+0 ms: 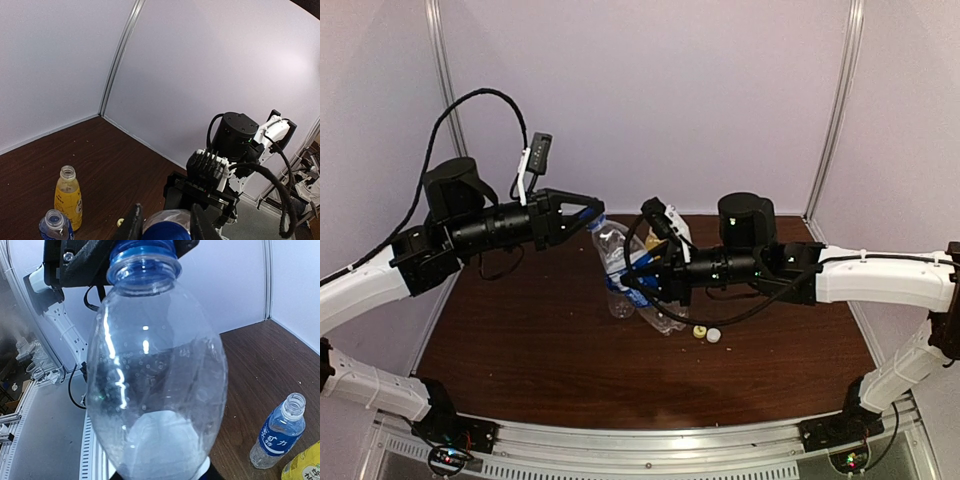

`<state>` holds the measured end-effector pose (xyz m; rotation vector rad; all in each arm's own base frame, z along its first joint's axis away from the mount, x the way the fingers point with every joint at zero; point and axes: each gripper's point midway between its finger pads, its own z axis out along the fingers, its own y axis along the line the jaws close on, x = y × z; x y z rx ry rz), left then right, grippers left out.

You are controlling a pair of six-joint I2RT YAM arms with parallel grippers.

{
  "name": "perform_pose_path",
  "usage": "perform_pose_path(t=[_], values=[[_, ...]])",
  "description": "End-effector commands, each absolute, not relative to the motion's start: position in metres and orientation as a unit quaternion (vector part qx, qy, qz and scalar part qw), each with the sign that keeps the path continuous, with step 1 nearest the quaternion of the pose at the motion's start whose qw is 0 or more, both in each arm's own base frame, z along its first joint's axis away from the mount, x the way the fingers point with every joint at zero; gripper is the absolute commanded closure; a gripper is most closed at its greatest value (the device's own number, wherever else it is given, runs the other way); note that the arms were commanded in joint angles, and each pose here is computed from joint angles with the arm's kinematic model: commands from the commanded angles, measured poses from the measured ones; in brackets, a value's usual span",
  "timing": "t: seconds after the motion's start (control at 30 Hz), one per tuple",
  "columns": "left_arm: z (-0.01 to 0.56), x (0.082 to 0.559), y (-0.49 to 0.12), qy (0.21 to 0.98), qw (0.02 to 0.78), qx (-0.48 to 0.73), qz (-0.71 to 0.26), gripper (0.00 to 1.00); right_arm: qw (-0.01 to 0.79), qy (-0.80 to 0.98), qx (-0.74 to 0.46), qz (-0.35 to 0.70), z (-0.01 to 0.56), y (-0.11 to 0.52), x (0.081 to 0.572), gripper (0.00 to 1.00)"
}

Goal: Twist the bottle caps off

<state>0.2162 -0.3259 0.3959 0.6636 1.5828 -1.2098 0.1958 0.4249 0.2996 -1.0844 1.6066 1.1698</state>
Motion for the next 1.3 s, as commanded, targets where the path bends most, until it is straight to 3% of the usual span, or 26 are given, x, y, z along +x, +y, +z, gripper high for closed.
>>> perform_pose_path(t=[0.0, 0.2, 0.33, 0.6, 0.83, 1.13, 1.27], values=[[0.413, 0.223, -0.315, 0.639, 0.536, 0.268, -0.482, 0.68, 0.458, 0.622, -0.414, 0.481, 0.329, 0.419, 0.203, 0.71], [0.423, 0.211, -0.314, 0.61, 0.551, 0.309, -0.479, 0.31, 0.436, 0.602, -0.435, 0.509, 0.332, 0.422, 0.187, 0.71], [0.429, 0.2, -0.314, 0.586, 0.555, 0.341, -0.482, 0.2, 0.415, 0.587, -0.451, 0.529, 0.333, 0.423, 0.175, 0.71], [0.435, 0.171, -0.317, 0.513, 0.516, 0.42, -0.542, 0.19, 0.366, 0.538, -0.489, 0.581, 0.338, 0.424, 0.146, 0.71], [0.437, 0.159, -0.318, 0.467, 0.467, 0.441, -0.608, 0.3, 0.348, 0.516, -0.5, 0.602, 0.343, 0.426, 0.137, 0.71], [0.433, 0.153, -0.321, 0.455, 0.443, 0.454, -0.625, 0.29, 0.341, 0.515, -0.497, 0.609, 0.342, 0.433, 0.14, 0.71], [0.43, 0.154, -0.323, 0.458, 0.437, 0.454, -0.627, 0.35, 0.34, 0.511, -0.498, 0.613, 0.345, 0.434, 0.139, 0.71]])
